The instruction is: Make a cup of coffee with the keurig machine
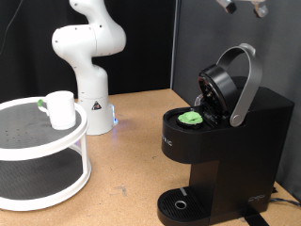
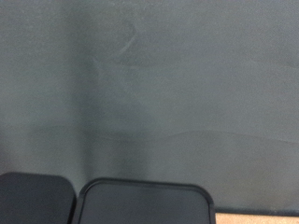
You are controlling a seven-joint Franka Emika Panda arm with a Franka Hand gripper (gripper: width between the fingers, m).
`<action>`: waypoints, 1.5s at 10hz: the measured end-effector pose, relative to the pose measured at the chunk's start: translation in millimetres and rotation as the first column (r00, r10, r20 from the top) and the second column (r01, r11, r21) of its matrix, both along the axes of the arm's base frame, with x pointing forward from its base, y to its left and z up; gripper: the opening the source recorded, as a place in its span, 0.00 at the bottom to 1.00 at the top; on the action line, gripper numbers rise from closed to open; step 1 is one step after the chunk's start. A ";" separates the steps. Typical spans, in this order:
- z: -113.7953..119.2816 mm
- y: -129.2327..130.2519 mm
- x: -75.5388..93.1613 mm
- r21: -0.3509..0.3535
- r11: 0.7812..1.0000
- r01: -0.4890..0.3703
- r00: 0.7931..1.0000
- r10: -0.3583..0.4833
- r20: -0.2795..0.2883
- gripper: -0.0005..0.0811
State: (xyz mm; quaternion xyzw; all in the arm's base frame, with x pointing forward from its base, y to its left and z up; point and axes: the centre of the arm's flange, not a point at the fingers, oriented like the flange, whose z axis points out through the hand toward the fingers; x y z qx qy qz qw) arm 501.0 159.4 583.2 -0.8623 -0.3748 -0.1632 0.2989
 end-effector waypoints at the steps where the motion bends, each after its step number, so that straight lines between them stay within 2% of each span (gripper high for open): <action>1: -3.5 8.8 1.3 -0.001 1.000 -0.005 1.000 0.005 0.002 0.99; 6: -31.2 40.2 8.8 -0.025 0.999 -0.040 0.999 0.039 -0.026 0.99; 8: -39.4 48.1 10.7 -0.040 0.998 -0.049 0.999 0.048 -0.025 0.69; 9: -40.9 51.6 11.5 -0.054 0.997 -0.051 0.999 0.050 -0.012 0.69; 10: -42.2 54.6 11.9 -0.077 0.995 -0.057 0.998 0.057 0.003 0.47; 11: -42.9 56.5 12.0 -0.102 0.993 -0.062 0.998 0.064 0.021 0.47; 12: -43.8 58.2 11.8 -0.123 0.990 -0.066 0.997 0.071 0.035 0.30; 13: -45.0 59.0 11.4 -0.141 0.987 -0.072 0.996 0.078 0.041 0.30; 14: -46.0 58.2 11.5 -0.159 0.984 -0.076 0.995 0.084 0.046 0.08; 15: -46.9 57.2 11.6 -0.171 0.982 -0.079 0.995 0.088 0.048 0.03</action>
